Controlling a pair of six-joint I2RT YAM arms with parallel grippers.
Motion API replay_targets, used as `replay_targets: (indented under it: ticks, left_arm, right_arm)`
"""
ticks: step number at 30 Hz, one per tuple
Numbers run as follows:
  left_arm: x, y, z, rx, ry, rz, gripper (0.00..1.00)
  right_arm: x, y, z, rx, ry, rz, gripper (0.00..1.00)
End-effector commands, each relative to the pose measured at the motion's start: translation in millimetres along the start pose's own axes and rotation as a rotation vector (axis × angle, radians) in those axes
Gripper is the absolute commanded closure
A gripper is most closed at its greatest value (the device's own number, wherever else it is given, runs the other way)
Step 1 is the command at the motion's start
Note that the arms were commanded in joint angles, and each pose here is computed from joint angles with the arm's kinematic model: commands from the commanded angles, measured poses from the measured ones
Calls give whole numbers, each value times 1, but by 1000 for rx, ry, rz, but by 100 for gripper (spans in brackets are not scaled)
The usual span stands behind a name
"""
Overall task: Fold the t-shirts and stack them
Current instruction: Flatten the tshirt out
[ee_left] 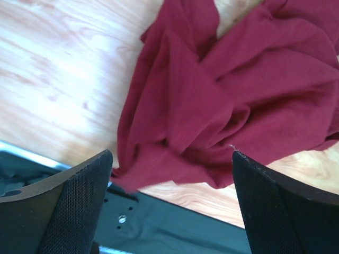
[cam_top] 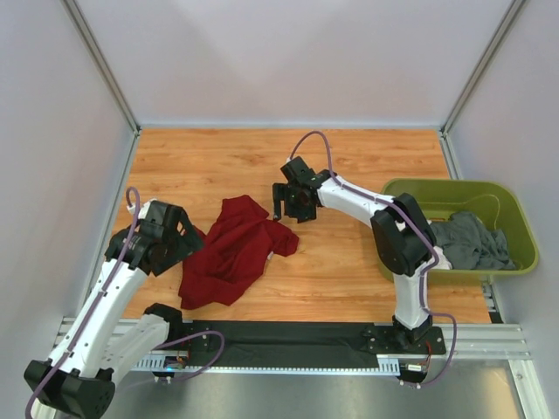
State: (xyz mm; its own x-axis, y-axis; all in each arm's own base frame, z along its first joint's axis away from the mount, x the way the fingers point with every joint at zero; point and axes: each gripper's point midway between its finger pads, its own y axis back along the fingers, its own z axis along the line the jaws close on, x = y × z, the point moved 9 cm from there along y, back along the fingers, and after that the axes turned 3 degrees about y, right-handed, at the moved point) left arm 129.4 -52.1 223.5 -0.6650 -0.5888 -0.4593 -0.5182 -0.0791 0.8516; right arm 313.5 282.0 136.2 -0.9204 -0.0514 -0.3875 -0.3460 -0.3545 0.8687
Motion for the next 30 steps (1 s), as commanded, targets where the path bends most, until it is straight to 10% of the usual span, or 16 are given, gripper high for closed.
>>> replay_targets:
  ticks: [1,18,30]
  left_arm:
    - [-17,16,-4,-19,-3,-82,1]
    - [-76,-77,-115,117,-304,32,1]
    - [-79,-74,-80,-16,-174,38,1]
  right_arm:
    - [-5,11,1,5,40,-5,21]
    - [39,18,-7,-118,85,38,44]
    - [0,-7,14,-149,125,-20,80]
